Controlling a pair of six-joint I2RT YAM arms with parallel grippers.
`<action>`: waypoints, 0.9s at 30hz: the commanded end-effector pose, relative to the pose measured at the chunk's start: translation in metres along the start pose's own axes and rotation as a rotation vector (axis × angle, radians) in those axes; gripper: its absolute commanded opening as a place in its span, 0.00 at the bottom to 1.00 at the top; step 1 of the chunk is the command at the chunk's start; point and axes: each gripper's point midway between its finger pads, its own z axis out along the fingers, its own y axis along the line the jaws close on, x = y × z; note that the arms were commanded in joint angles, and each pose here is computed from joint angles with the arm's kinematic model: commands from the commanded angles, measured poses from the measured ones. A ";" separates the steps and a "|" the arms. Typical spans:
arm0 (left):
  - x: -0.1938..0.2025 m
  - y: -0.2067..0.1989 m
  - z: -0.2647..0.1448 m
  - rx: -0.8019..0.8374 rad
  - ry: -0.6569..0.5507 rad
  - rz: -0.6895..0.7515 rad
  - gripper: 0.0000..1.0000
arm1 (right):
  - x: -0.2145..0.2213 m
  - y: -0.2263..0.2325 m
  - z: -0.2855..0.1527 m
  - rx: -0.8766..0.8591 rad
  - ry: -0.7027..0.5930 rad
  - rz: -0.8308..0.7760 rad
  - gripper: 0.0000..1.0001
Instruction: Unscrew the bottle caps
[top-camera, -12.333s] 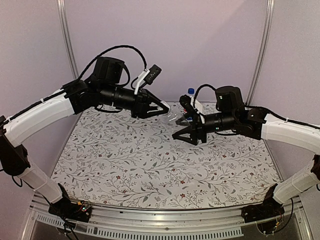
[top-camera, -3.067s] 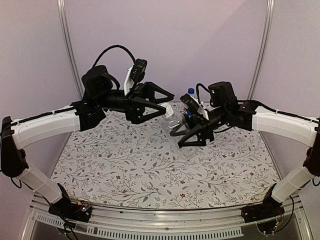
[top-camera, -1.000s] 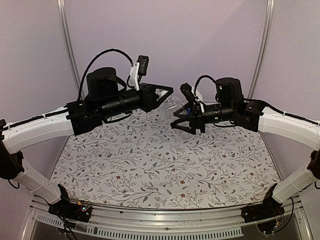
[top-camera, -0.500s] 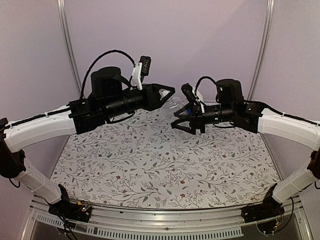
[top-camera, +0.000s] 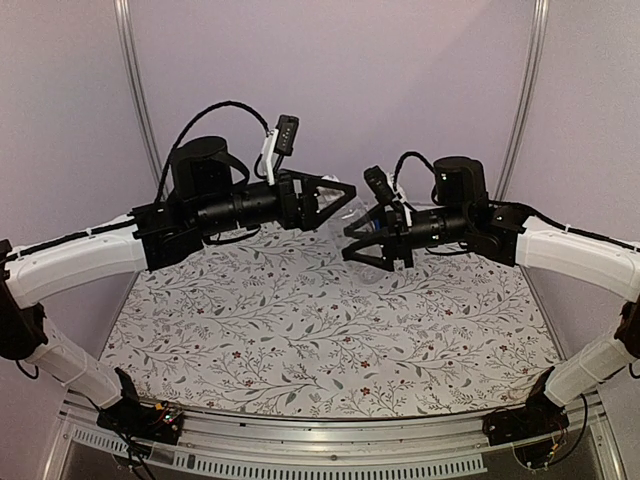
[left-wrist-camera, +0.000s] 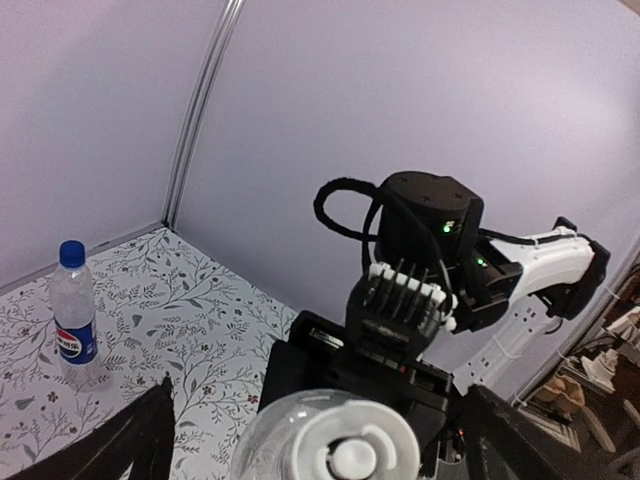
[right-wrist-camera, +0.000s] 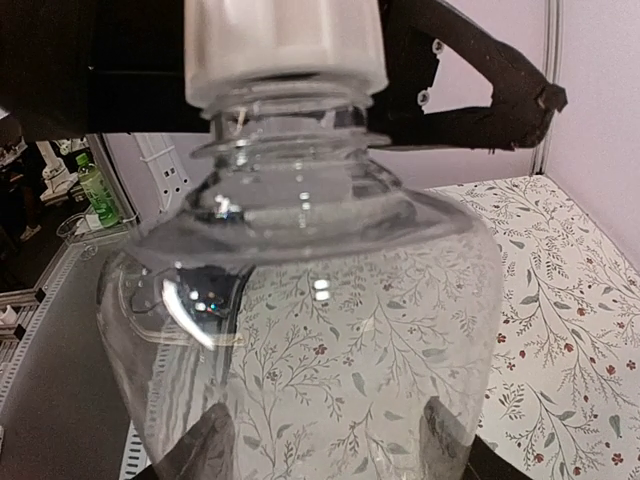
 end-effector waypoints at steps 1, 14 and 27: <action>-0.018 -0.016 -0.022 0.130 -0.040 0.094 1.00 | -0.007 0.018 -0.004 -0.096 -0.025 -0.017 0.59; -0.005 -0.053 -0.043 0.580 0.014 0.220 0.93 | -0.005 0.058 -0.005 -0.400 -0.020 0.004 0.60; 0.004 -0.058 -0.028 0.680 0.046 0.218 0.71 | 0.000 0.060 -0.002 -0.442 -0.012 0.029 0.60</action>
